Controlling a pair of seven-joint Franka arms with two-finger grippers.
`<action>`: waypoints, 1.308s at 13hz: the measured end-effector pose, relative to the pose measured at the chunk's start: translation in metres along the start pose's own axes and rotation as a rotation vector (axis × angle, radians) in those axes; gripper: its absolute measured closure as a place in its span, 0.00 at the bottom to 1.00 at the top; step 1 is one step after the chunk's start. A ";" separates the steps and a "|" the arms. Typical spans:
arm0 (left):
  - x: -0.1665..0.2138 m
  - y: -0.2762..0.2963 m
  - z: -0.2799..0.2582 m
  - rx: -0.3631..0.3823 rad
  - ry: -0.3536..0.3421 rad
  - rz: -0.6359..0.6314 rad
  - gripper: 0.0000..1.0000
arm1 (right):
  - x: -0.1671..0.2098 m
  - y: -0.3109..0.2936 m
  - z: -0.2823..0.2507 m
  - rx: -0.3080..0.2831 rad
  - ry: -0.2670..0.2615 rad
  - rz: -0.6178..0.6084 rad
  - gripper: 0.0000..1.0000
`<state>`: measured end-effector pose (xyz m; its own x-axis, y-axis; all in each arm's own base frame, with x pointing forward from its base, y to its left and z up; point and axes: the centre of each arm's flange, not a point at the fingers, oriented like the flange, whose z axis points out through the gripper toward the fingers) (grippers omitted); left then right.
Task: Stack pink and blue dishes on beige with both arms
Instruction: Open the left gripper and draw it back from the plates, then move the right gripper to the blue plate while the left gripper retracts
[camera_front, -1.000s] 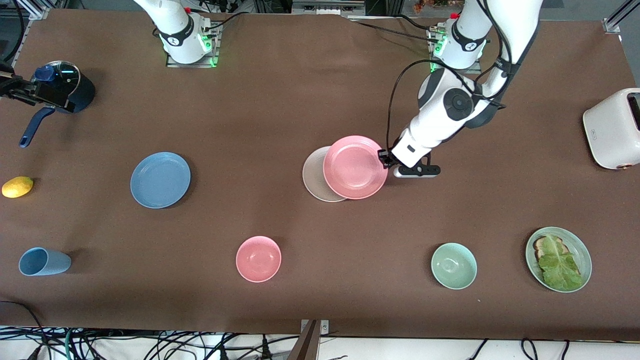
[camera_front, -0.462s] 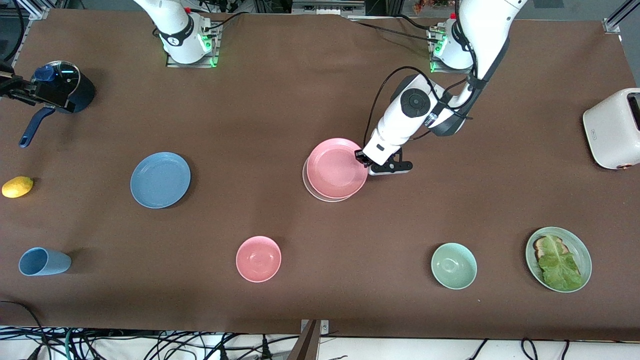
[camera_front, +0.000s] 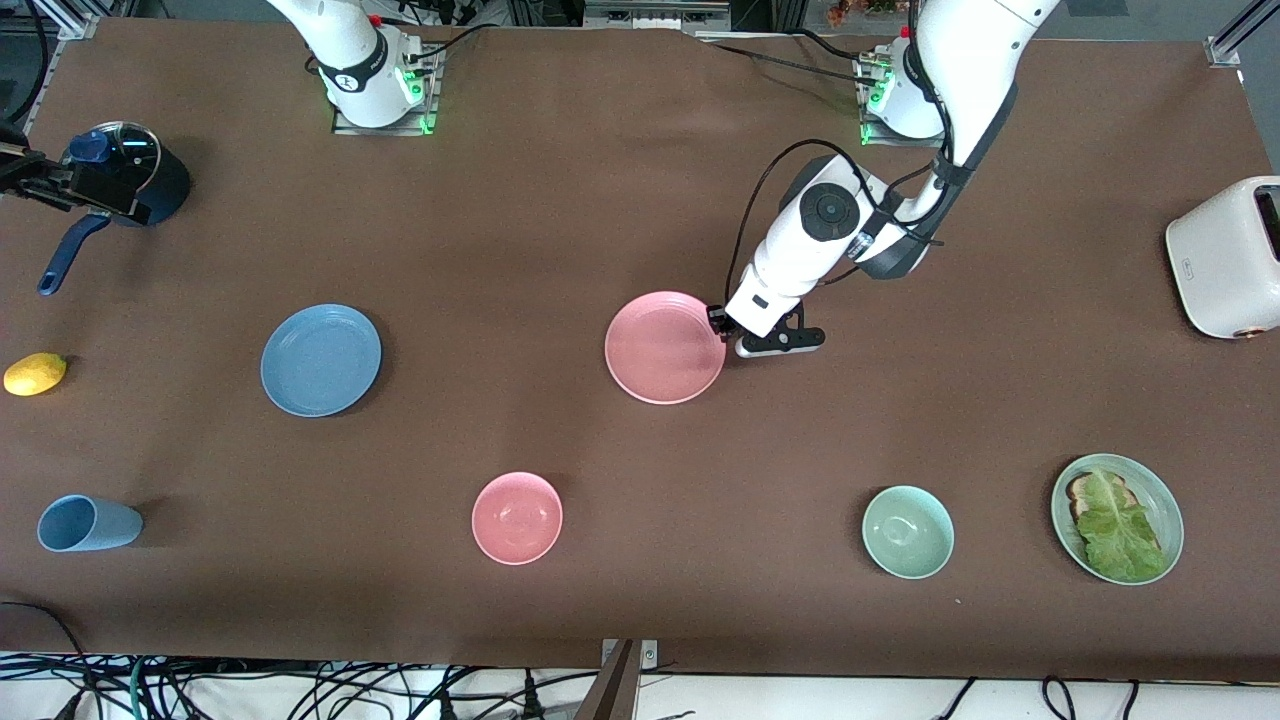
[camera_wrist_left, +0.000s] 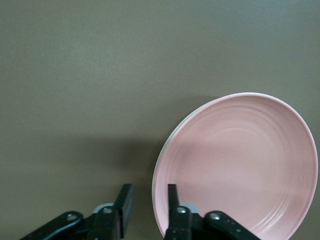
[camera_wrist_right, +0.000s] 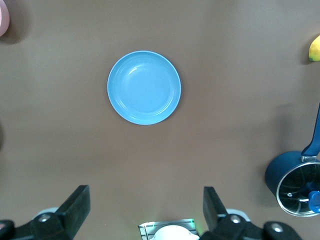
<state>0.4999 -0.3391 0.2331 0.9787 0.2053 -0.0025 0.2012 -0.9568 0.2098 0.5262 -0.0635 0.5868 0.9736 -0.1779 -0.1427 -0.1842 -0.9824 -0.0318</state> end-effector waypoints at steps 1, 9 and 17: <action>0.002 0.000 -0.001 -0.001 0.003 -0.004 0.48 | 0.000 0.000 0.000 0.000 0.000 0.000 0.00; 0.103 -0.078 -0.100 0.146 -0.049 0.190 0.34 | 0.001 0.000 0.001 0.000 -0.003 0.000 0.00; 0.170 -0.206 -0.241 0.216 -0.135 0.337 0.30 | 0.019 -0.005 0.047 -0.013 -0.104 -0.003 0.00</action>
<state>0.6152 -0.0570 0.4251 0.9848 -0.1417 -0.1002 -0.1413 -0.9899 0.0113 0.5394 -0.0591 0.5379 0.9549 -0.1687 -0.2445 -0.1789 -0.9837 -0.0201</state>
